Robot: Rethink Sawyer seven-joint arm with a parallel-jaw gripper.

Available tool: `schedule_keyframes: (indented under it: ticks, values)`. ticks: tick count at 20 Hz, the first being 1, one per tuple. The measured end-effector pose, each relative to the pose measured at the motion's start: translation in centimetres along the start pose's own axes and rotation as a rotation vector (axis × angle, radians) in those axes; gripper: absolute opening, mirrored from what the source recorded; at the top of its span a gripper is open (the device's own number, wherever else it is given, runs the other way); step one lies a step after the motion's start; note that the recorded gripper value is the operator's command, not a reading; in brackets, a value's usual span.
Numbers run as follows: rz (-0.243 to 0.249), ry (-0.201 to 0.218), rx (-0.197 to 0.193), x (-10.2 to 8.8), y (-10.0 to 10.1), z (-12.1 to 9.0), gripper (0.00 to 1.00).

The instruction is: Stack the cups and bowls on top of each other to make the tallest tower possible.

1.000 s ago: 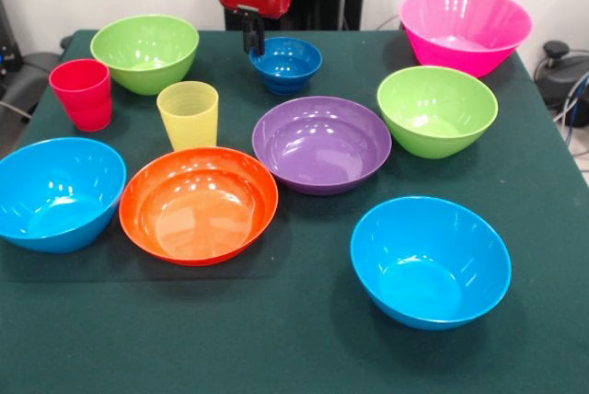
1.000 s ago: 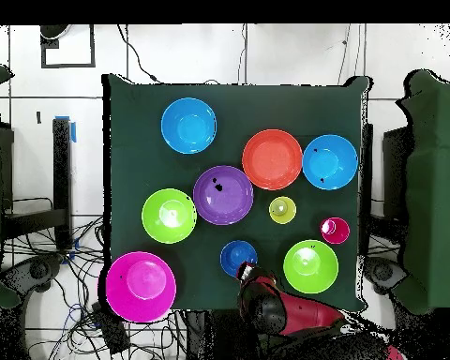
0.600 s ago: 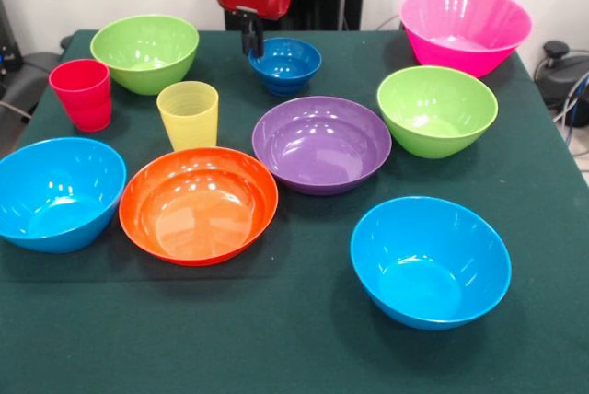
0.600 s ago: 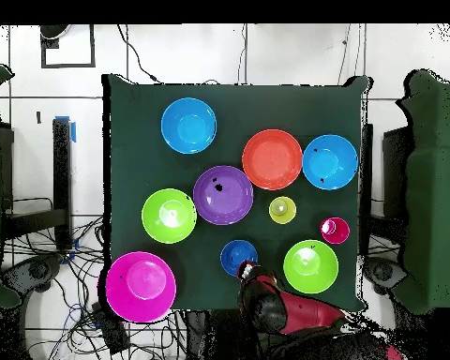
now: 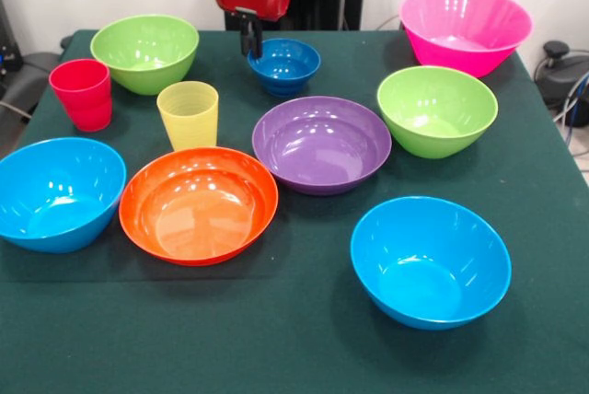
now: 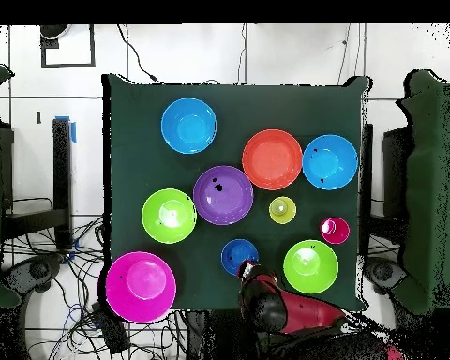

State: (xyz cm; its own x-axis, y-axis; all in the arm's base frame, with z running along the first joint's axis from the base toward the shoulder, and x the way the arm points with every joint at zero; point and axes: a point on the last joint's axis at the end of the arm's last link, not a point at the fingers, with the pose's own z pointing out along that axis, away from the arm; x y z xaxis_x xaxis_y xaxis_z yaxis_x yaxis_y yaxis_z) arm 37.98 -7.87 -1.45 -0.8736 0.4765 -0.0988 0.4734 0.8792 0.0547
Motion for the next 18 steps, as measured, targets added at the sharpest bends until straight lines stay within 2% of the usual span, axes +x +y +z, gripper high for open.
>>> schedule_keyframes:
  ticks: [18]
  values:
    - [-0.002, -0.008, 0.001, -0.38, 0.00, 0.10, 0.00]
